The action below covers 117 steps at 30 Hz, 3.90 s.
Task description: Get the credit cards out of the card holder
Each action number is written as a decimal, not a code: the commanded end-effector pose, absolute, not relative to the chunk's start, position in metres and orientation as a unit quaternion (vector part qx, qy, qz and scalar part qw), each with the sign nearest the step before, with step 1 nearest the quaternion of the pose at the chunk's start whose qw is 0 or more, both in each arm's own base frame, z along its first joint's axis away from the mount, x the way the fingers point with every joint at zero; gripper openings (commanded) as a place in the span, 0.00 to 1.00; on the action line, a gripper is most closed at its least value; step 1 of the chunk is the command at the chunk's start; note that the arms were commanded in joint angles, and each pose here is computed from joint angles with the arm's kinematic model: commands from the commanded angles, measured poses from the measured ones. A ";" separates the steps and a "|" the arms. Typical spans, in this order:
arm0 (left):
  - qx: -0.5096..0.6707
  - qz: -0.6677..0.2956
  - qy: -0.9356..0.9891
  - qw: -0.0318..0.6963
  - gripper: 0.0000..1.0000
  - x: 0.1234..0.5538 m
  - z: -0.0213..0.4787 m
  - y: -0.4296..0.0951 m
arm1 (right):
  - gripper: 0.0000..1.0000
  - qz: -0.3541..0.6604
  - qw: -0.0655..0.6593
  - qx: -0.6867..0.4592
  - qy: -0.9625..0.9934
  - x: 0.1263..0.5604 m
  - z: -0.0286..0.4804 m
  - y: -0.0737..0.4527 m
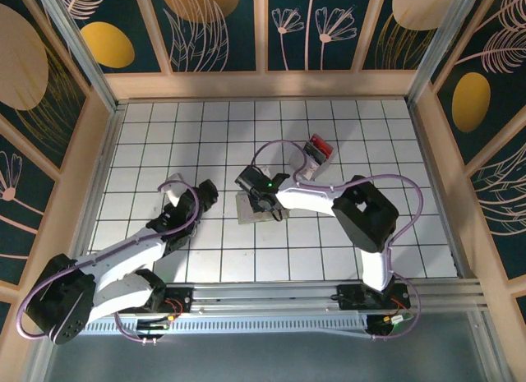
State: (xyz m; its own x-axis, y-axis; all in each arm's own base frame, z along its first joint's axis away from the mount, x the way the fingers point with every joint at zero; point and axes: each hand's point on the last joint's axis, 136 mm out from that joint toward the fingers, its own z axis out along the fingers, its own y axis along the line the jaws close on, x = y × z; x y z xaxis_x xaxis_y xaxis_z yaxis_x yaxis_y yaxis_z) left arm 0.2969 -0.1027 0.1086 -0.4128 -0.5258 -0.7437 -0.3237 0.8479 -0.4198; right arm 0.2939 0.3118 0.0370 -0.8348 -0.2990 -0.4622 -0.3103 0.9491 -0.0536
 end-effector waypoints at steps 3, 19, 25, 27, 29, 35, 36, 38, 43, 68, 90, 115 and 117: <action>-0.198 -0.086 0.858 0.467 0.99 0.306 0.112 -0.115 | 0.50 0.009 0.257 -0.116 0.959 0.301 0.048 0.294; -0.164 -0.091 0.883 0.431 0.99 0.319 0.096 -0.140 | 0.40 0.013 0.286 -0.070 0.956 0.303 0.068 0.267; -0.163 -0.090 0.884 0.429 0.99 0.320 0.096 -0.142 | 0.36 0.002 0.274 -0.044 0.961 0.303 0.061 0.246; -0.164 -0.089 0.884 0.429 0.99 0.320 0.095 -0.141 | 0.34 0.007 0.276 -0.043 0.960 0.303 0.065 0.246; -0.171 -0.087 0.883 0.428 0.99 0.319 0.095 -0.139 | 0.33 0.015 0.280 -0.049 0.959 0.302 0.071 0.252; -0.210 -0.068 0.877 0.427 0.99 0.313 0.091 -0.125 | 0.29 0.035 0.284 -0.085 0.954 0.289 0.085 0.290; -0.218 -0.064 0.875 0.428 0.99 0.312 0.091 -0.121 | 0.27 0.039 0.280 -0.092 0.955 0.286 0.084 0.297; -0.229 -0.061 0.871 0.429 0.99 0.310 0.091 -0.117 | 0.26 0.049 0.274 -0.101 0.955 0.281 0.083 0.311; -0.247 -0.061 0.864 0.435 0.99 0.305 0.092 -0.109 | 0.27 0.074 0.246 -0.120 0.959 0.269 0.070 0.338; -0.242 -0.063 0.867 0.430 0.99 0.305 0.089 -0.111 | 0.65 0.080 0.182 -0.126 0.972 0.262 0.022 0.346; -0.230 -0.063 0.863 0.446 0.99 0.304 0.102 -0.109 | 0.19 0.067 0.195 -0.175 0.963 0.262 0.020 0.342; -0.167 -0.104 0.884 0.425 0.99 0.301 0.086 -0.162 | 0.31 0.079 0.238 -0.168 0.953 0.262 0.040 0.322; -0.168 -0.100 0.882 0.428 0.99 0.301 0.088 -0.160 | 0.31 0.072 0.242 -0.156 0.955 0.264 0.042 0.319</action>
State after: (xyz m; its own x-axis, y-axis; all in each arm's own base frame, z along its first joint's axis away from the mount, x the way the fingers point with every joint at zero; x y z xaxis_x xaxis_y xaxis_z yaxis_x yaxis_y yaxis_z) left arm 0.2962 -0.1622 0.0765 -0.6088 -0.3548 -0.7096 -0.1878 0.9335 -0.3056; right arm 0.2538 0.3340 0.0381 -0.8219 -0.3153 -0.4744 -0.4140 0.9026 0.1175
